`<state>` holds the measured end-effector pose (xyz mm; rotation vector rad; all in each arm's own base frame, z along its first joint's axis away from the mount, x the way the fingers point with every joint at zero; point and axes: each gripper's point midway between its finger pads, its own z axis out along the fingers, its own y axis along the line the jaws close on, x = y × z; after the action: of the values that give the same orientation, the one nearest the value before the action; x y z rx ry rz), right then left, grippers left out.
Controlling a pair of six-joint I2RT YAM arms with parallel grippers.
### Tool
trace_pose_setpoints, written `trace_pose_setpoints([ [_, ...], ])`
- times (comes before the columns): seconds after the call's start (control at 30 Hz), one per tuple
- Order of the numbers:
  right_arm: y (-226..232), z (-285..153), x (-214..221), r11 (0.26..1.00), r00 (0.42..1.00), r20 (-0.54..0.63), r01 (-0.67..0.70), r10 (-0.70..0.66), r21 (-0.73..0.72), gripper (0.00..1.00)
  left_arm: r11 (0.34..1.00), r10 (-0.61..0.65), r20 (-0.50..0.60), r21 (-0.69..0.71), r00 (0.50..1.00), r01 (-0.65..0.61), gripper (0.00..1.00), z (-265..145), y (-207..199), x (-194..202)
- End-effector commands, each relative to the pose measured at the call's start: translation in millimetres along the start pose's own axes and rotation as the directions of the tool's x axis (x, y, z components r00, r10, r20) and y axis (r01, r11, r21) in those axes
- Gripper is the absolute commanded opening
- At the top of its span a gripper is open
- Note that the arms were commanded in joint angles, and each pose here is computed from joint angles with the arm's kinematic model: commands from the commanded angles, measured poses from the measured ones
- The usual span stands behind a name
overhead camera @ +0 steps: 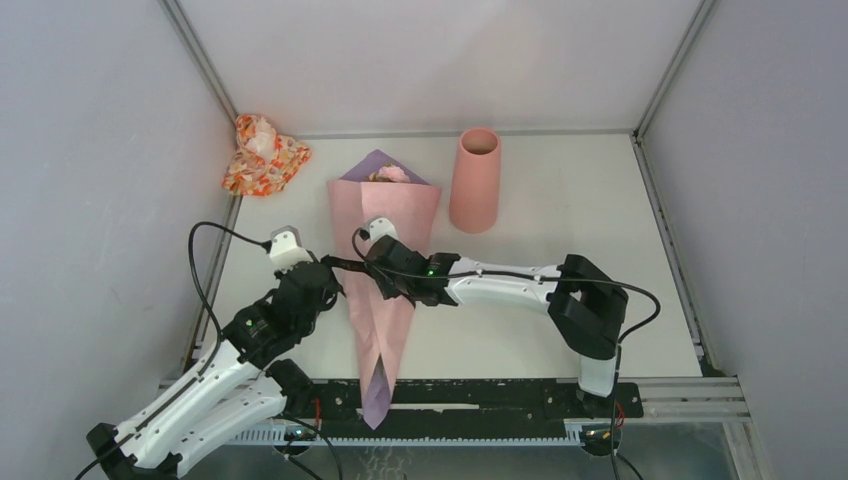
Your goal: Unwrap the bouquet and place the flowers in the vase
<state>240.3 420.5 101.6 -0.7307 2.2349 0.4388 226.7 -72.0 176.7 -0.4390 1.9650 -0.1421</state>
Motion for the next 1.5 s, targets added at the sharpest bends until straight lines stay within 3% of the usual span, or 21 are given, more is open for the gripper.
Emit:
trace_pose_setpoints([
  [0.0,7,5,-26,1.0,0.999,0.053,0.012,-0.012,-0.011,0.34,0.999,-0.039,0.055,0.031,0.998,0.037,0.04,-6,-11,-26],
  [0.3,-27,9,-31,0.994,0.998,0.045,-0.043,0.038,0.105,0.17,0.998,-0.047,0.059,0.035,0.997,0.045,0.04,-8,-11,-28],
  [0.4,-37,8,-28,0.989,0.998,0.036,-0.056,0.052,0.135,0.0,0.998,-0.047,0.06,0.031,0.997,0.046,0.04,-8,-9,-28],
  [0.73,-74,-14,-5,0.957,0.987,0.032,-0.16,0.157,0.242,0.0,0.999,-0.044,0.077,-0.002,0.996,0.044,0.05,-10,-1,-32],
  [1.03,-138,-39,41,0.87,0.943,0.006,-0.309,0.333,0.385,0.0,0.993,-0.07,0.11,-0.084,0.991,0.08,0.08,-17,19,-39],
  [1.17,-142,-47,42,0.869,0.945,0.014,-0.306,0.326,0.389,0.0,0.994,-0.075,0.104,-0.072,0.992,0.083,0.09,-16,17,-37],
  [1.33,-102,-51,15,0.934,0.967,0.067,-0.254,0.245,0.251,0.33,0.997,-0.079,0.103,0.03,0.992,0.076,0.1,-18,-8,-49],
  [1.47,-68,-54,-3,0.962,0.966,0.106,-0.247,0.235,0.116,0.44,0.993,-0.099,0.139,0.071,0.985,0.089,0.11,-27,-23,-77],
])
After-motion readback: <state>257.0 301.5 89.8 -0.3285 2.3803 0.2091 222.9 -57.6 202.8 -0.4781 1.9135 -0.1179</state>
